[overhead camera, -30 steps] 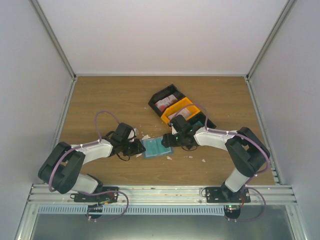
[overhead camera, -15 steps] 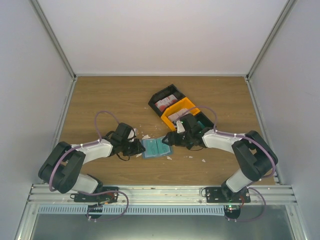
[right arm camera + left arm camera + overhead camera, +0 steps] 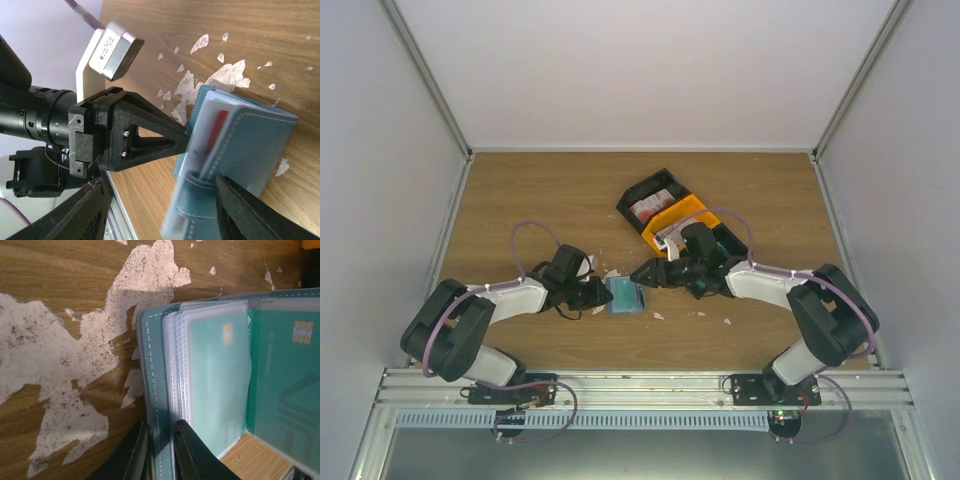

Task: Put the credit cards into the card holder
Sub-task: Close the card holder at the center of the board.

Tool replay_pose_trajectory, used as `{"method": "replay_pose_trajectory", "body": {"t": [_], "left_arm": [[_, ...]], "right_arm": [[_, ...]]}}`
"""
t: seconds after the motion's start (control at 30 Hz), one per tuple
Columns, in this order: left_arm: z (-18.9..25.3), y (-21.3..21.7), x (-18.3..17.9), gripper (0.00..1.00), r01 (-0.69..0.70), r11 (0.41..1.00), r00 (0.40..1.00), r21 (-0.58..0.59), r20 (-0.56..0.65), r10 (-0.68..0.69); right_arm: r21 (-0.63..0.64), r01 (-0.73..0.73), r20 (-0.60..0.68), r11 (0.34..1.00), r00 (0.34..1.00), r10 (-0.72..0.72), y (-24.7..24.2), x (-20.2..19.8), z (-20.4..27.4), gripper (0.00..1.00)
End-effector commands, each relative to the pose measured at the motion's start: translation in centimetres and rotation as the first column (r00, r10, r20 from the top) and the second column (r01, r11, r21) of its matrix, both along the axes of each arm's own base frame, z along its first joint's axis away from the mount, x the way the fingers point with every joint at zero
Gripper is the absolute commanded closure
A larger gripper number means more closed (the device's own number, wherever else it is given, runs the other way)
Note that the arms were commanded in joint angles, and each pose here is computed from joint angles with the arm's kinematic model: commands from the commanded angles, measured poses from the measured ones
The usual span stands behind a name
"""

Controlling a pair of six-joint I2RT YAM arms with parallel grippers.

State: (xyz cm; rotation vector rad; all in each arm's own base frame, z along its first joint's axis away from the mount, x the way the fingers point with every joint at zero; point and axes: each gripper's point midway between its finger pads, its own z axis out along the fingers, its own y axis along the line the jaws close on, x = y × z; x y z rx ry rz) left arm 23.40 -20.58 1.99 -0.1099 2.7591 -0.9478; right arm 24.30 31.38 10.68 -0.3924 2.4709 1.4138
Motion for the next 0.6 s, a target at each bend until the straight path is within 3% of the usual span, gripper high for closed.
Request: {"method": "replay_pose_trajectory", "body": {"t": [0.0,0.33,0.57], "left_arm": [[-1.7,0.6,-0.9,0.81,0.013,0.999,0.999,0.044,-0.033,-0.011],[-1.5,0.4,-0.6,0.81,0.008,0.999,1.000,0.038,-0.025,-0.007],[-0.8,2.8,0.1,0.80,-0.108,0.986,0.994,0.125,0.032,0.105]], "right_arm": [[0.062,-0.064,-0.028,0.996,0.997,0.066,1.6,-0.4,-0.3,0.41],[0.092,-0.138,-0.051,0.986,0.988,0.143,4.3,-0.9,-1.6,0.42],[-0.018,-0.110,-0.075,0.994,0.991,0.108,4.0,0.0,-3.8,0.45]]}}
